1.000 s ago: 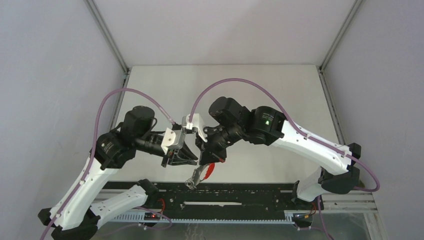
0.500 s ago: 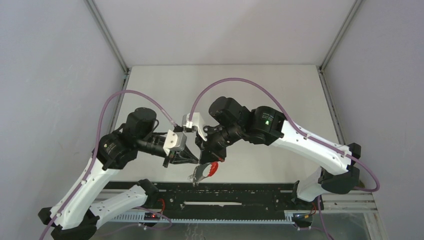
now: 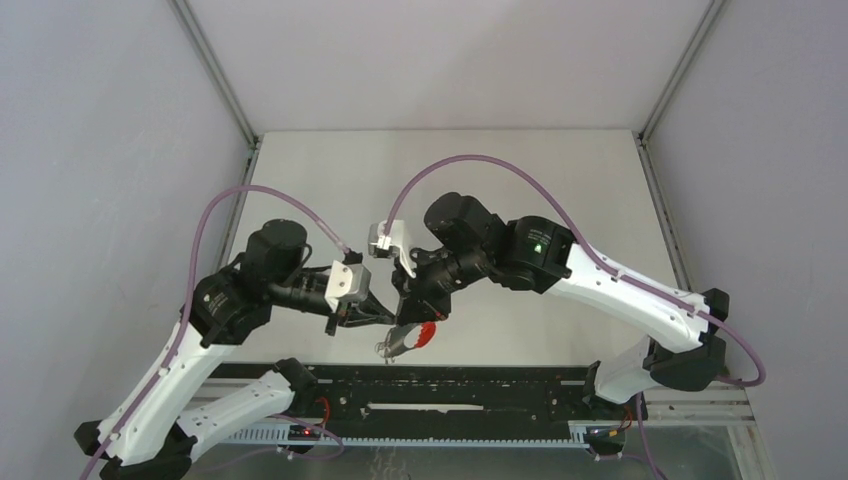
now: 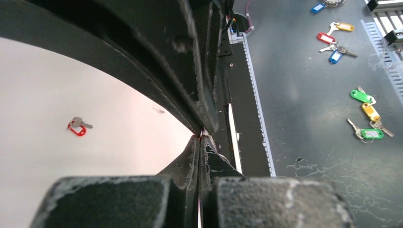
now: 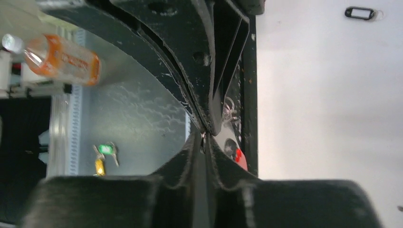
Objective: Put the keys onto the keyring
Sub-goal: Adjust the keyring.
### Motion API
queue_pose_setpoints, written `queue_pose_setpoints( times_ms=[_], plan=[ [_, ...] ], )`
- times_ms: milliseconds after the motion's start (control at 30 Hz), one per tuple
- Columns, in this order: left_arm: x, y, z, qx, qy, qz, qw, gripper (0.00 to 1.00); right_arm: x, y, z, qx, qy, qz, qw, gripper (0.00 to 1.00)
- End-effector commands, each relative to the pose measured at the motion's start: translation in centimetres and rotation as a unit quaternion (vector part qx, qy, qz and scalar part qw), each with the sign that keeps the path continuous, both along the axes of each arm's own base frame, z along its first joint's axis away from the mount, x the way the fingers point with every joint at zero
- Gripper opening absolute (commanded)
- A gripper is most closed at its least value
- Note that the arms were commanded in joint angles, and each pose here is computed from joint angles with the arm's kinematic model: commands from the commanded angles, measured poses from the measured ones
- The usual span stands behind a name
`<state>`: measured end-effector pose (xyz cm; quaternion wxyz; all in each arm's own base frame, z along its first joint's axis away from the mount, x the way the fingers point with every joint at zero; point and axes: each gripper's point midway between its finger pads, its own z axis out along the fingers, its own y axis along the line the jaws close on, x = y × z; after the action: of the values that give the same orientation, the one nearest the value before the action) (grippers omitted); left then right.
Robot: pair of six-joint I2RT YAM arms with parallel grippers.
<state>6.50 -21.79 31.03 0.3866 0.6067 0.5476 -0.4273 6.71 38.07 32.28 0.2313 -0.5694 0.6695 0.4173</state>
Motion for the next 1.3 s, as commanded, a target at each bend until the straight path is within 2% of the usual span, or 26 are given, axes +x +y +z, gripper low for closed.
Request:
queue_pose_setpoints(
  times_ms=[0, 100, 200, 267, 367, 600, 800, 967, 1267],
  plan=[
    [0.2, -0.6, 0.9, -0.033, 0.007, 0.005, 0.999, 0.00, 0.9, 0.3, 6.0, 0.136, -0.007, -0.011, 0.991, 0.23],
    [0.4, -0.9, 2.4, -0.074, 0.019, 0.020, 0.997, 0.00, 1.6, -0.9, 8.2, 0.193, 0.004, -0.027, 0.981, 0.34],
    [0.7, -1.0, 3.7, -0.118, 0.033, 0.038, 0.992, 0.00, 2.0, -1.9, 9.7, 0.238, 0.005, -0.037, 0.970, 0.70],
    [0.7, -1.1, 4.2, -0.130, 0.047, 0.041, 0.990, 0.00, 2.3, -2.7, 10.5, 0.262, -0.002, -0.044, 0.964, 0.75],
    [1.0, -1.3, 5.5, -0.151, 0.058, 0.048, 0.986, 0.00, 2.7, -3.9, 11.0, 0.292, -0.006, -0.060, 0.954, 0.74],
    [1.2, -1.7, 9.5, -0.206, 0.062, 0.047, 0.975, 0.00, 1.6, -5.4, 11.1, 0.373, -0.021, -0.053, 0.926, 0.62],
    [1.2, -1.9, 11.2, -0.228, 0.063, 0.041, 0.971, 0.00, 1.5, -5.4, 11.3, 0.419, -0.032, -0.043, 0.906, 0.54],
    [1.0, -2.0, 11.8, -0.234, 0.062, 0.030, 0.970, 0.00, 1.6, -4.8, 12.1, 0.449, -0.030, -0.029, 0.893, 0.52],
    [1.3, -2.0, 11.7, -0.236, 0.060, 0.036, 0.969, 0.00, 1.4, -4.5, 12.1, 0.451, -0.019, -0.025, 0.892, 0.46]
  ],
)
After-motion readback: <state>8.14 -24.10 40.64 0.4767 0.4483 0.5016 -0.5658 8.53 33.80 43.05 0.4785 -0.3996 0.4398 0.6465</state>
